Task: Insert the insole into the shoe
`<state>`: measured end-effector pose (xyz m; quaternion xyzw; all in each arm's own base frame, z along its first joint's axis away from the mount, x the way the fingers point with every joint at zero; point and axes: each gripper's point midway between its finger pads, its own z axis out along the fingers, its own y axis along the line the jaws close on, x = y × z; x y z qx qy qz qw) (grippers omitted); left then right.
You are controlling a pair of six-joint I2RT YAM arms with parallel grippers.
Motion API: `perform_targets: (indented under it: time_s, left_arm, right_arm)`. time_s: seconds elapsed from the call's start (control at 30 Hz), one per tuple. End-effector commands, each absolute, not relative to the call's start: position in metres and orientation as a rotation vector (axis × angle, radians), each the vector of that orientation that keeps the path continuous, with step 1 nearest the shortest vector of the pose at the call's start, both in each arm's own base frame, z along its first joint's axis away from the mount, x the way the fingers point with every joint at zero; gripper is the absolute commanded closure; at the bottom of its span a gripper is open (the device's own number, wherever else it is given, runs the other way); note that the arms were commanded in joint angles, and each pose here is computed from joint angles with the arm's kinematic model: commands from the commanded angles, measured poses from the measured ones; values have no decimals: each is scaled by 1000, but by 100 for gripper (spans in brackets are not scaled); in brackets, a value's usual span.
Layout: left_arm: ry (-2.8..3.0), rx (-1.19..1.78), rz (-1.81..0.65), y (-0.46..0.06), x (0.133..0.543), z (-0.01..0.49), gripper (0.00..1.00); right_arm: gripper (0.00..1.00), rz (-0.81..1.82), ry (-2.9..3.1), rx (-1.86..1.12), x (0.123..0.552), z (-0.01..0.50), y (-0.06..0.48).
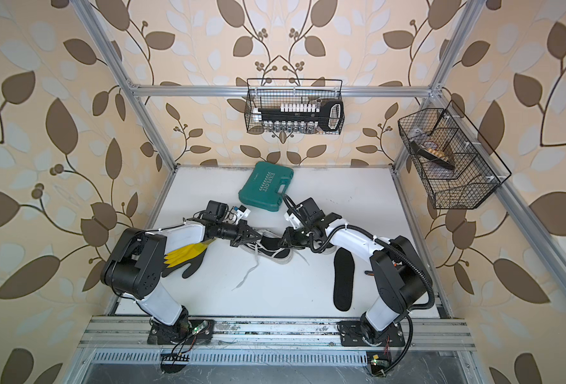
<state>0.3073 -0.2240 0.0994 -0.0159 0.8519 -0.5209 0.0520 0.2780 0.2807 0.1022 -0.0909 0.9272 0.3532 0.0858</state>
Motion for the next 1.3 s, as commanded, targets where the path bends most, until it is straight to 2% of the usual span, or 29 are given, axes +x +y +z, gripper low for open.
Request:
perform_targets:
  time_s: [0.0, 0.1, 0.2, 0.47, 0.63, 1.03, 1.27]
  left_arm:
    - [2536, 12, -1607, -228, 304, 118, 100]
    - [2534, 15, -1604, -228, 304, 120, 100]
    - [2543, 9, -1594, -227, 302, 118, 100]
    - [2568, 9, -1563, -224, 298, 114, 100]
    - [2567, 23, -1572, -225, 295, 117, 100]
    - [2600, 63, -1580, -236, 279, 110, 100]
    - [2587, 73, -1551, -238, 269, 118, 100]
  right_arm:
    - [70, 1047, 2780, -296, 269, 101, 286]
    - [73, 1027, 2793, -292, 270, 96, 286]
    - [82, 1017, 2811, -288, 272, 92, 288]
    - [87, 926, 2830, -334, 273, 88, 286]
    - [100, 920, 2814, -307, 276, 90, 287]
    - [100, 931, 2766, -172, 296, 106, 303]
    - [100, 836, 2724, -125, 299, 106, 313]
